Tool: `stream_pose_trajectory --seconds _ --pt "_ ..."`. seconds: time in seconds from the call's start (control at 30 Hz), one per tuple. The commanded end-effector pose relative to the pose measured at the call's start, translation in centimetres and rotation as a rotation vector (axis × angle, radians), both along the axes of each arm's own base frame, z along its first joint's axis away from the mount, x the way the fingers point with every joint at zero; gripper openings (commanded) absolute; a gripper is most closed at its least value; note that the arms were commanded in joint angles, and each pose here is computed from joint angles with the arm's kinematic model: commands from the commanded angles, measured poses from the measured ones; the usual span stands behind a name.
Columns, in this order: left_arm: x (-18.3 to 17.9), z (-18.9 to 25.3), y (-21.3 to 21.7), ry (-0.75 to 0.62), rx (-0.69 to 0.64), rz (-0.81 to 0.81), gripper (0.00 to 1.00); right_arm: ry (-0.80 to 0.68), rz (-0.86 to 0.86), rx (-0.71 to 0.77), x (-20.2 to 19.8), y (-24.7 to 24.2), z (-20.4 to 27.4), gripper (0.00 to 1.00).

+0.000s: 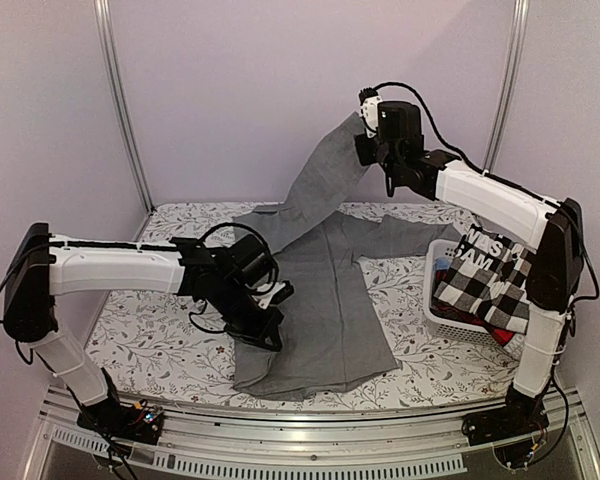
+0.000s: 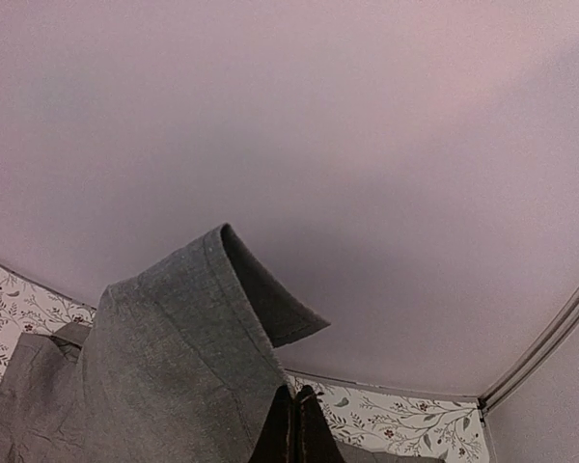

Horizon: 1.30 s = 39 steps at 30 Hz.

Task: Fold and stack the long sleeve shirts
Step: Fold the flattened shirt at the center of the board, then move the 1/3-folded shirt to the center of the board.

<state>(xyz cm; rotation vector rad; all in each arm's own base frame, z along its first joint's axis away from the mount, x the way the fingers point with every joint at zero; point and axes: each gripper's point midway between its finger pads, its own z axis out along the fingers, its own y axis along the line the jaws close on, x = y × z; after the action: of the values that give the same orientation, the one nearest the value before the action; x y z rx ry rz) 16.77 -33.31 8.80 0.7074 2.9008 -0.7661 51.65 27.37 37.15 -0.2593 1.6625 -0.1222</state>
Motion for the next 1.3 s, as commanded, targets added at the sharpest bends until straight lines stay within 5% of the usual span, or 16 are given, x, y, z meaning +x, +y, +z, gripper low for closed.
stream_pose_trajectory --seconds 0.0,0.37,0.53,0.6,1.07,1.27 --pt "-1.0 0.4 -1.6 0.025 -0.059 -0.076 0.0 -0.011 -0.028 0.049 -0.9 -1.5 1.0 0.0" --pt "-1.6 -1.5 -2.8 0.079 -0.076 -0.116 0.01 0.032 0.022 0.07 -1.5 -1.1 -0.2 0.0" --pt "0.1 0.4 -3.3 0.003 -0.108 -0.1 0.43 0.072 0.088 0.101 -2.4 -0.3 -1.0 0.0" --pt "1.5 1.9 -3.3 -0.034 -0.146 -0.069 0.46 0.098 0.13 0.109 -2.8 0.2 -1.6 0.0" --pt "21.4 5.6 6.9 -0.254 -0.267 0.547 0.36 0.269 0.477 0.089 -9.9 7.9 -8.2 0.0" --pt "30.3 2.2 9.5 -0.288 -0.252 0.689 0.25 0.337 0.536 0.107 -11.8 9.1 -10.2 0.0"
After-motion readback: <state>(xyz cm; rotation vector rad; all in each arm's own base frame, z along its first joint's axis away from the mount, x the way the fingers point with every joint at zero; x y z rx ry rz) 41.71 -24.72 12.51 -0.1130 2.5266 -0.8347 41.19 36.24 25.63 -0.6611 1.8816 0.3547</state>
